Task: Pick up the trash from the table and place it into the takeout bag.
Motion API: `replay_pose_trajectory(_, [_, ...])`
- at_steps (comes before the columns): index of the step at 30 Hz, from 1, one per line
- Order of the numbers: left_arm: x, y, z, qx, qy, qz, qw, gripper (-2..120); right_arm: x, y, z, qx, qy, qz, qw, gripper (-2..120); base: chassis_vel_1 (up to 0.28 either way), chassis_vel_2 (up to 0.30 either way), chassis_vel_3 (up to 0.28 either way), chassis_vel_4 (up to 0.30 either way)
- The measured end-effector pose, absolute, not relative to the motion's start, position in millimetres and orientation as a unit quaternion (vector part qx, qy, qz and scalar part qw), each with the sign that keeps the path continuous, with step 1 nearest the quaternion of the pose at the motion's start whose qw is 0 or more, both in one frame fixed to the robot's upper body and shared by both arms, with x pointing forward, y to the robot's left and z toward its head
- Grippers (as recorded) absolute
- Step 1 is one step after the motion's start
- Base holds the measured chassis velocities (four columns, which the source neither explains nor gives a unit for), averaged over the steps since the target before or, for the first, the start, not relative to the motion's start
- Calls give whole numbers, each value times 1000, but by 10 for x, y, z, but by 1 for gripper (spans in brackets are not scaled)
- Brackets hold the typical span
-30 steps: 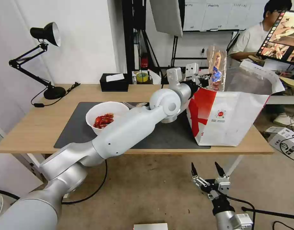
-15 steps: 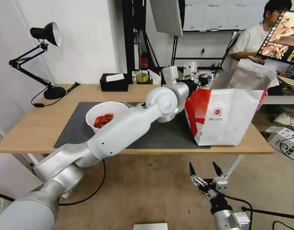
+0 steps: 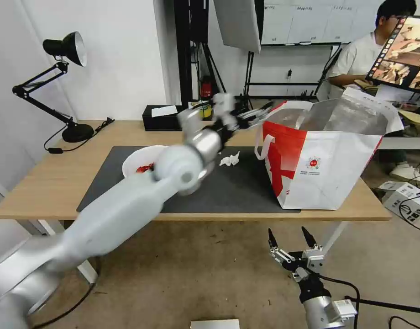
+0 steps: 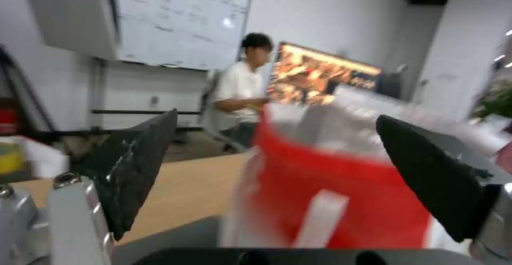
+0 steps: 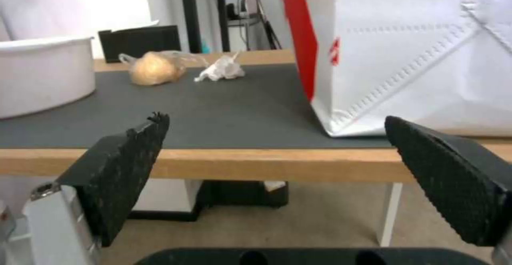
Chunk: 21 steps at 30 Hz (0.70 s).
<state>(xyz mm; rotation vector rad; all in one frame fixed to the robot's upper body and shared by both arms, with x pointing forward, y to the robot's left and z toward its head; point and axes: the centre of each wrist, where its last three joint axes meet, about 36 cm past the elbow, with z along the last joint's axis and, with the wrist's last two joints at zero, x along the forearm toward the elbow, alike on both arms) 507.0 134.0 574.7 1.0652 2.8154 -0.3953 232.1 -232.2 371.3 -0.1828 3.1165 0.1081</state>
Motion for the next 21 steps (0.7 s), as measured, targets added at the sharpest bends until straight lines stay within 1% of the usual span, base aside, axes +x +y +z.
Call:
replay_pose_trajectory(2, [4963,1547,5585,333,934,-114,64,100,2343,-2307,3736,-61,997,36,13,100,0,0,0,0])
replay_pose_trajectory(3, [4963,1547,5585,333,934,-114,64,100,2343,-2307,3736,-61,997,36,13,100,0,0,0,0])
replay_pose_trajectory(5, [4839,1736,5375,317,942,-86,71,100,2361,-2291,3762,-62,997,38,18,100,0,0,0,0])
replay_pose_trajectory(6, [4839,1736,5375,317,942,-86,71,100,2361,-2291,3762,-62,997,38,18,100,0,0,0,0])
replay_pose_trajectory(7, [4788,1828,5301,309,945,-71,79,100,2366,-2285,3769,-63,997,38,20,100,0,0,0,0])
replay_pose_trajectory(8, [4648,2030,5163,297,949,-37,97,100,2375,-2263,3787,-65,997,40,23,100,0,0,0,0])
replay_pose_trajectory(9, [4553,2129,5094,288,952,-19,101,100,2374,-2255,3791,-66,997,41,23,100,0,0,0,0])
replay_pose_trajectory(10, [4553,2129,5094,288,952,-19,101,100,2374,-2255,3791,-66,997,41,23,100,0,0,0,0])
replay_pose_trajectory(14, [4141,2353,4875,257,961,21,101,100,2371,-2243,3802,-66,997,43,25,100,0,0,0,0])
replay_pose_trajectory(19, [3916,2444,4731,230,968,31,98,100,2375,-2256,3807,-64,997,41,27,100,0,0,0,0])
replay_pose_trajectory(21, [3807,2509,4661,205,973,39,98,100,2378,-2260,3811,-64,997,41,28,100,0,0,0,0])
